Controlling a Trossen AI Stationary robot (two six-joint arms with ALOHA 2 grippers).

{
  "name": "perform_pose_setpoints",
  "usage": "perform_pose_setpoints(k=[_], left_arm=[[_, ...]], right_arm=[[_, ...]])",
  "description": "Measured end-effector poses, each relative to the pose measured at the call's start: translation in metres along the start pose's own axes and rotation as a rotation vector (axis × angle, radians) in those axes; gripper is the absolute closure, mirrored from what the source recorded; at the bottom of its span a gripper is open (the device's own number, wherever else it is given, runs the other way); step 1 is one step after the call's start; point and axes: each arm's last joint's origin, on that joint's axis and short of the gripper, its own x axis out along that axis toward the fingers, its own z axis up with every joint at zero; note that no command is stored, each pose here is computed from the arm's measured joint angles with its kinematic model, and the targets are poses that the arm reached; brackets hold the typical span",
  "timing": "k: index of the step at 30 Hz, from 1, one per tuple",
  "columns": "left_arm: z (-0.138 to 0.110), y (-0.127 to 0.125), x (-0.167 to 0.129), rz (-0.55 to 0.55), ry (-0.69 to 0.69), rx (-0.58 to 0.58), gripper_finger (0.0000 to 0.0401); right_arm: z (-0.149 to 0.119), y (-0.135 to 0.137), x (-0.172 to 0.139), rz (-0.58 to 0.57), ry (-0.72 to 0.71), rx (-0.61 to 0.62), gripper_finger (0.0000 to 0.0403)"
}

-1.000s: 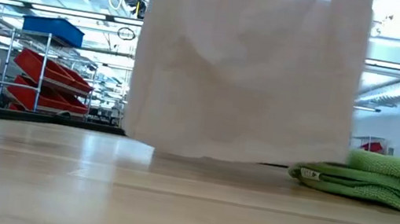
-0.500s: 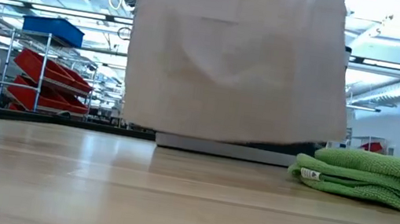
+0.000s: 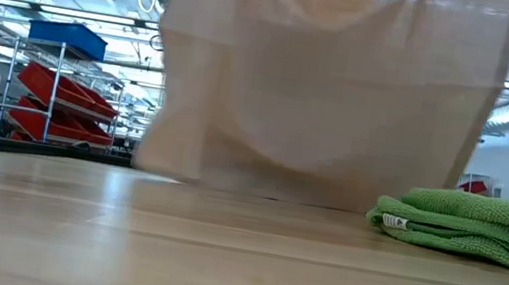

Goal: Fold towel
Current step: Fold the light brown towel

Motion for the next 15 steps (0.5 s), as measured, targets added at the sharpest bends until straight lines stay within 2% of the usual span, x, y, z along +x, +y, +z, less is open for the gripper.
perform_pose_setpoints(k=[7, 15], left_arm=[[0.001, -0.035, -0.006, -0.109, -0.022, 0.01, 0.0401], [-0.014, -0.082, 0.023, -0.19, 0.089, 0.019, 0.0401]], right_arm=[[-0.003, 0.015, 0.04, 0.199, -0.059, 0.0, 0.0403], [-0.013, 0.034, 0.088, 0.312, -0.071, 0.03, 0.0403]])
